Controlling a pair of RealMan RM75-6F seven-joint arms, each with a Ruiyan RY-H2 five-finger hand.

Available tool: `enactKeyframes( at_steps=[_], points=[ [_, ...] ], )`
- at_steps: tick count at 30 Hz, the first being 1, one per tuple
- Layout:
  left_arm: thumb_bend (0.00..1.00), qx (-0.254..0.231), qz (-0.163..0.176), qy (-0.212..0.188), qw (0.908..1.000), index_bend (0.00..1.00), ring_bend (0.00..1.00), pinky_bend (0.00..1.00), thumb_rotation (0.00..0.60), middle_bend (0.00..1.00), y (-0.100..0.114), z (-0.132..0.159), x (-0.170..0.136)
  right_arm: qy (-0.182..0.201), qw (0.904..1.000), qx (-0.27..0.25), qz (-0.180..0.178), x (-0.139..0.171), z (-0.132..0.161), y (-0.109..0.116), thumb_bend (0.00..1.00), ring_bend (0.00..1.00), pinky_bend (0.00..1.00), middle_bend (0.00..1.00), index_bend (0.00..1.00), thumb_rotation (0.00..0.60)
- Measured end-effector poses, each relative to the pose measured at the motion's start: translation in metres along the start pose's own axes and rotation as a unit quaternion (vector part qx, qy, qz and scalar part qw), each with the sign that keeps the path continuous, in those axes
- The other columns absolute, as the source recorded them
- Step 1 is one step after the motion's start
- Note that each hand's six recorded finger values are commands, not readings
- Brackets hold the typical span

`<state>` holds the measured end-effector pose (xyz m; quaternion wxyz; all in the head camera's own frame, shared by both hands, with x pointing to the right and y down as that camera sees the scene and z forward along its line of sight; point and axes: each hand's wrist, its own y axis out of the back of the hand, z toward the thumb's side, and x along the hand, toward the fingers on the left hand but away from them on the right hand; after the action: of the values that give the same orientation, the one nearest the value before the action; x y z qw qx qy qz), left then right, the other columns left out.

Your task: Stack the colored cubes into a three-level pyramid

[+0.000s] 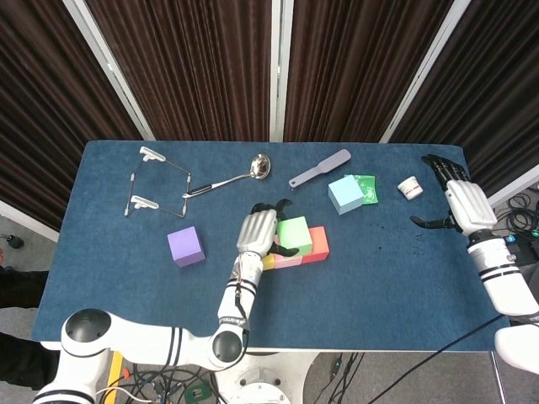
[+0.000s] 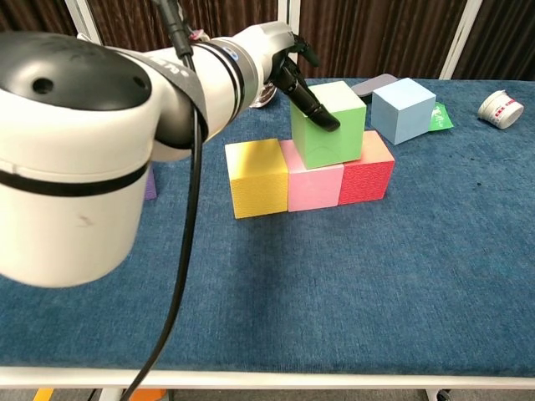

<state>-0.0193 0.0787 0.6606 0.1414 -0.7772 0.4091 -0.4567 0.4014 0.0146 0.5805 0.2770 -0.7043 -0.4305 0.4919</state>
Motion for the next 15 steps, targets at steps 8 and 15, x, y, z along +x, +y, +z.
enactKeyframes(
  at_steps=[8, 15],
  points=[
    [0.20, 0.001, 0.003, -0.013, 0.9999, 0.17, 0.17, 0.11, 0.600, 0.55, -0.0010, 0.0091, -0.0020, -0.003, 1.0000, -0.004, -0.004, 0.0019, -0.0041, 0.0033, 0.06, 0.00, 0.00, 0.03, 0.00, 0.600],
    [0.20, 0.004, 0.001, -0.008, 1.0000, 0.17, 0.17, 0.11, 0.600, 0.55, -0.0059, 0.0081, 0.0020, -0.006, 1.0000, -0.006, -0.002, 0.0031, -0.0082, 0.0024, 0.06, 0.00, 0.00, 0.03, 0.00, 0.600]
  ],
)
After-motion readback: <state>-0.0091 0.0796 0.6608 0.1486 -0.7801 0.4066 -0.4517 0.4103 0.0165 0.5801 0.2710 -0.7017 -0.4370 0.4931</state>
